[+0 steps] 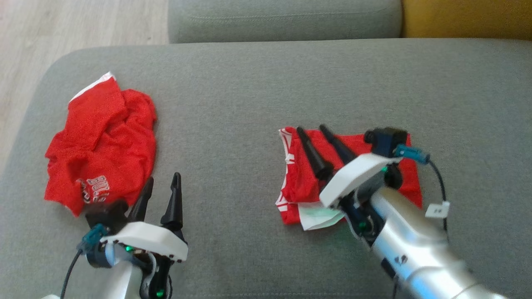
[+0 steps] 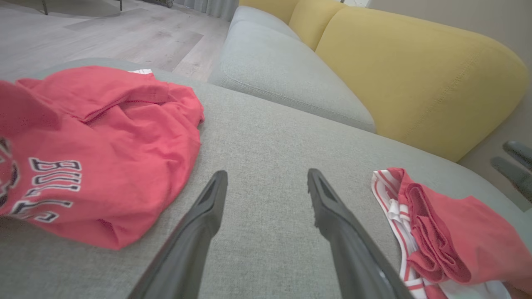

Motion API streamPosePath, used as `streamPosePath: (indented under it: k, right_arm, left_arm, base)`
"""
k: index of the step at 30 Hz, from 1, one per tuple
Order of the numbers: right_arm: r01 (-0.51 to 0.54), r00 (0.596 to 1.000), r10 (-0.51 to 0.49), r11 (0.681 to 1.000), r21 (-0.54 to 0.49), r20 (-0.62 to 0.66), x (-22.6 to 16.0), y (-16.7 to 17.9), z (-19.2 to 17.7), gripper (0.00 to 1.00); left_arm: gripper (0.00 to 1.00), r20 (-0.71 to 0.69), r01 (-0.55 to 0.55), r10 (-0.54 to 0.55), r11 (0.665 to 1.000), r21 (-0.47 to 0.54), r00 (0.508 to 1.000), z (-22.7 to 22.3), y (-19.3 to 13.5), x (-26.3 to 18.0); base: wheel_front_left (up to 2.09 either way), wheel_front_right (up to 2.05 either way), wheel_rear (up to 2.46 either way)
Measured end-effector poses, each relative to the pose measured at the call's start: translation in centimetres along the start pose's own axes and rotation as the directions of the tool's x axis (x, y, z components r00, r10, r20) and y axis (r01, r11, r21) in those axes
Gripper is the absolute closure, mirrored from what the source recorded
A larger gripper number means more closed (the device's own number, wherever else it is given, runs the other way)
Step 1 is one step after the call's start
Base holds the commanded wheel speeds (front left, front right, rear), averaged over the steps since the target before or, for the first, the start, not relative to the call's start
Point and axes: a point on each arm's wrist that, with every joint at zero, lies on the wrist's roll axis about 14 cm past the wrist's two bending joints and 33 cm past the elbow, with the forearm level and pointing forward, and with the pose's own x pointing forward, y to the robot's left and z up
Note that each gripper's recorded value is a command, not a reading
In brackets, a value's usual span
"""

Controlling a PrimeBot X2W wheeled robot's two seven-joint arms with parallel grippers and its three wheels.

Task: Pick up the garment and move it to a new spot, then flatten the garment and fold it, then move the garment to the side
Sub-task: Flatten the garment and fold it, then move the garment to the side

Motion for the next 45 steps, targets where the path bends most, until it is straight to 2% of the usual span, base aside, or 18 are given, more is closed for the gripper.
streamPosePath:
  k: [5,11,15,16,22,27,30,33,45]
  right_arm:
    - [0.109,0.992,-0.097,0.981,-0.159,0.086,-0.5,-3.5,4.0,0.0]
    - [0.274,0.959,-0.234,0.913,-0.302,0.163,-3.1,-8.5,7.4,0.0]
    - [0.369,0.924,-0.298,0.859,-0.354,0.24,-6.0,-11.5,9.7,0.0]
    - [0.369,0.924,-0.298,0.859,-0.354,0.24,-6.0,-11.5,9.7,0.0]
    - [0.436,0.896,-0.337,0.791,-0.429,0.29,-10.0,-13.4,8.7,0.0]
    - [0.503,0.861,-0.392,0.755,-0.42,0.325,-13.5,-14.5,7.3,0.0]
    - [0.548,0.831,-0.432,0.744,-0.382,0.351,-15.3,-14.9,6.5,0.0]
    - [0.566,0.817,-0.45,0.745,-0.352,0.361,-16.1,-14.4,5.6,0.0]
    - [0.579,0.806,-0.453,0.736,-0.351,0.381,-16.3,-13.8,6.1,0.0]
  left_arm:
    - [0.0,0.017,0.02,-0.02,1.0,0.002,1.0,0.6,-0.9,0.5]
    - [0.0,0.042,0.063,-0.063,0.998,0.004,0.997,1.4,-2.4,1.1]
    - [0.0,0.065,0.085,-0.084,0.996,-0.003,0.994,2.2,-3.3,1.4]
    - [0.0,0.065,0.085,-0.084,0.996,-0.003,0.994,2.2,-3.3,1.4]
    - [0.0,0.089,0.099,-0.098,0.995,-0.01,0.991,2.9,-4.1,1.4]
    - [0.0,0.083,0.075,-0.073,0.997,-0.02,0.994,2.4,-3.7,0.7]
    - [0.0,0.079,0.062,-0.061,0.998,-0.017,0.995,2.1,-3.4,0.3]
    - [0.0,0.069,0.04,-0.038,0.999,-0.031,0.997,1.7,-2.9,0.0]
    - [0.0,0.076,0.046,-0.044,0.999,-0.019,0.996,1.9,-3.1,0.1]
  base:
    - [0.0,0.0,0.0]
    - [0.0,0.0,0.0]
    - [0.0,0.0,0.0]
    - [0.0,0.0,0.0]
    - [0.0,0.0,0.0]
    - [0.0,0.0,0.0]
    - [0.0,0.0,0.0]
    - [0.0,0.0,0.0]
    - [0.0,0.0,0.0]
